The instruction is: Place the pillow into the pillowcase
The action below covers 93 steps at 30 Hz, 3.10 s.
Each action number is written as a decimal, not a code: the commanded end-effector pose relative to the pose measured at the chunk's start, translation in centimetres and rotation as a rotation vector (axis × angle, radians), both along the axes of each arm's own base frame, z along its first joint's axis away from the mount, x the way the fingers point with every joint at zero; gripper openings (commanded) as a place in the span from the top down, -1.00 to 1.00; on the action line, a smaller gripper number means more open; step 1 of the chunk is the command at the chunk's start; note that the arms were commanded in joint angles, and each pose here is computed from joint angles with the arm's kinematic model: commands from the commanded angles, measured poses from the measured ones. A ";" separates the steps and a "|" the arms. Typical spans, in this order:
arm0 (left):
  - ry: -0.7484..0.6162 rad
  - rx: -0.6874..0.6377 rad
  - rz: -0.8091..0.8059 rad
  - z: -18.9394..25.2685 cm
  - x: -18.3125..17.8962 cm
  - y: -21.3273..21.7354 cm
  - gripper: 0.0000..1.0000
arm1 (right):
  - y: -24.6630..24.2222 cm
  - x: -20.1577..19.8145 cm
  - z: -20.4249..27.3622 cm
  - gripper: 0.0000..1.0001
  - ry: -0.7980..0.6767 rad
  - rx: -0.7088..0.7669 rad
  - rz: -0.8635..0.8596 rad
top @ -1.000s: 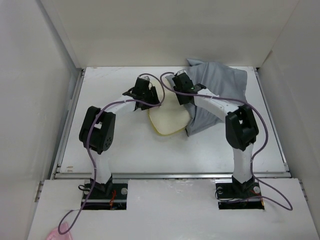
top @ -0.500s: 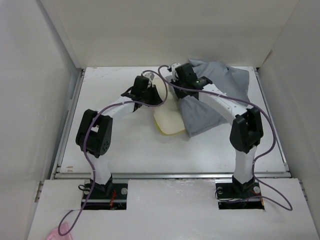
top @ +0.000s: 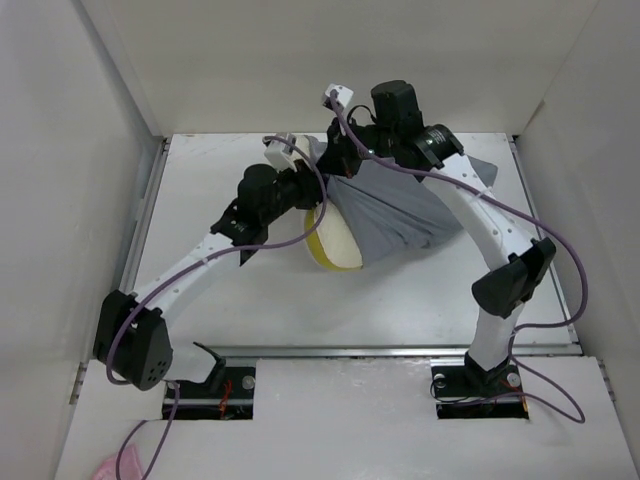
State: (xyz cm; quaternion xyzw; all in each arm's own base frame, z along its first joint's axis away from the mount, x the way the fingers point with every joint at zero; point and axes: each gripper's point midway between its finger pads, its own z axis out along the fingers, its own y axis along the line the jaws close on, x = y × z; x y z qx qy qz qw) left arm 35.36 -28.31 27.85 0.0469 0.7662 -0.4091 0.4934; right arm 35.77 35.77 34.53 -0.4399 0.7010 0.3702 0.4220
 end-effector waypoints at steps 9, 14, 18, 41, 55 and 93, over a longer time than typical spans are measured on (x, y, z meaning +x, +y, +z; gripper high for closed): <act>0.071 -0.235 0.290 -7.2 3.7 -0.4 1.00 | 1.2 -13.8 13.2 1.00 -0.119 0.272 0.440; 0.035 -0.265 0.135 -6.1 2.7 -4.2 1.00 | 0.8 -10.6 10.3 1.00 -0.078 0.155 0.218; -0.023 -0.263 0.072 -3.1 0.2 -3.7 0.40 | -0.4 -5.3 3.2 1.00 -0.006 0.007 -0.091; 0.067 0.070 0.598 -6.5 -3.3 12.2 -1.00 | -10.0 -4.8 -4.1 -0.99 0.143 -0.032 -0.581; 0.121 0.333 0.292 -9.9 8.7 2.3 -0.95 | -19.7 -13.4 -19.8 -0.99 0.620 -0.203 -0.992; 0.158 0.135 0.509 -5.4 -9.9 12.2 -1.00 | -18.3 4.2 -10.9 -0.99 0.083 -0.201 -1.029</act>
